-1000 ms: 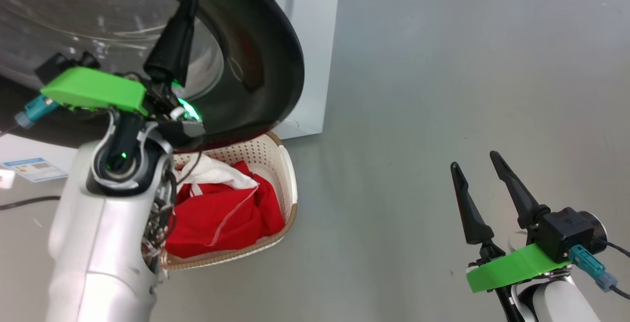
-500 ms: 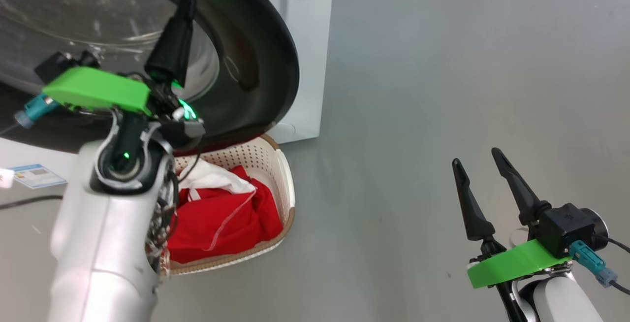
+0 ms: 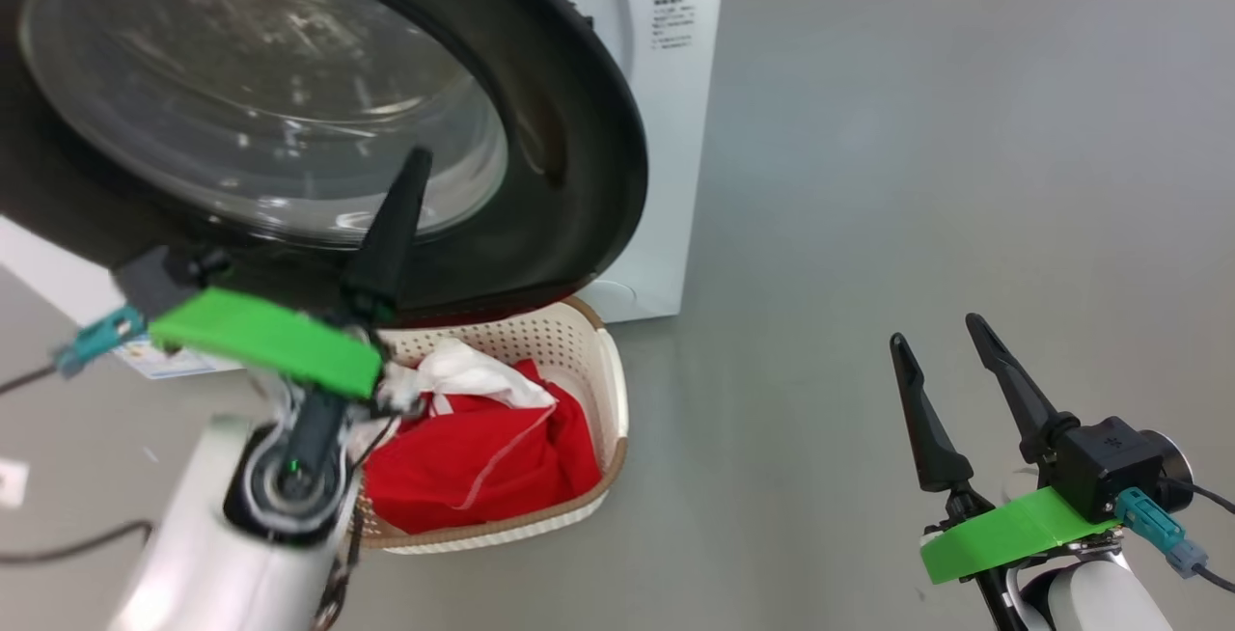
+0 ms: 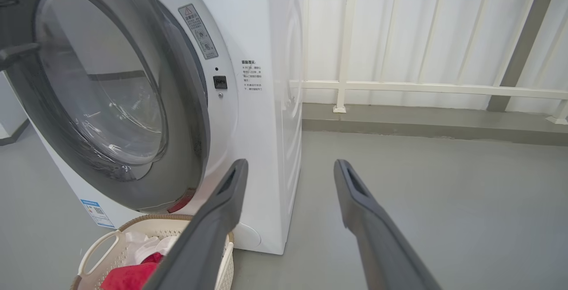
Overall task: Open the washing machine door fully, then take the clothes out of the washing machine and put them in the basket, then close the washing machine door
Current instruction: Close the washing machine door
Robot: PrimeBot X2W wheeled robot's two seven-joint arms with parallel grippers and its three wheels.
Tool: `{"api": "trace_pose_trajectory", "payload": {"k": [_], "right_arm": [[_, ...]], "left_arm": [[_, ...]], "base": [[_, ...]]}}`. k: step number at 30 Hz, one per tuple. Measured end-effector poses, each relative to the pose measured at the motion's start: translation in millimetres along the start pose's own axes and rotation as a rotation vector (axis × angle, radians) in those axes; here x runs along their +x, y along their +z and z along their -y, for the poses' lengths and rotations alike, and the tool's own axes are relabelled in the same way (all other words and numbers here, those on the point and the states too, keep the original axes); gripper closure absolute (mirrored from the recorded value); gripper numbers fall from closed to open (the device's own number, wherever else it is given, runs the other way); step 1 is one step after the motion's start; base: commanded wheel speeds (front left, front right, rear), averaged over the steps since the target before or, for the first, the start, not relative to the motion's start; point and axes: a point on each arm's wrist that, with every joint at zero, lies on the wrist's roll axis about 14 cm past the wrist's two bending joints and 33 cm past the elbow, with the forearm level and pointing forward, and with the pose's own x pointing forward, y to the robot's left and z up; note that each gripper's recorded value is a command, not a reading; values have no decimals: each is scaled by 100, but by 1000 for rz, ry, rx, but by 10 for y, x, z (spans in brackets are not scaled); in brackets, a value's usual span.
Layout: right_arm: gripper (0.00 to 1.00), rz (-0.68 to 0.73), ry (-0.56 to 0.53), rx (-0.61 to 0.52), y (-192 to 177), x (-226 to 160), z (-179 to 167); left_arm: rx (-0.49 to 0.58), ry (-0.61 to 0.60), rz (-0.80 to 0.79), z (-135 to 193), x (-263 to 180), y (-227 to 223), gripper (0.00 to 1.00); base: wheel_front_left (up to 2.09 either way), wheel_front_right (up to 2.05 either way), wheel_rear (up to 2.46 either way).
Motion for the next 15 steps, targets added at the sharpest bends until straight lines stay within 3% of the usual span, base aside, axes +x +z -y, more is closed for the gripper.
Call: {"api": "trace_pose_trajectory", "payload": {"k": [4,15], "right_arm": [[0,18,28,4,58,29,-97],[0,45,75,8,154,-3,-263]], "left_arm": [[255,23,59,-71,-264,179,0],[636,63,204,-34,-867,393,0]], "base": [[0,0,0],[0,0,0]]}}
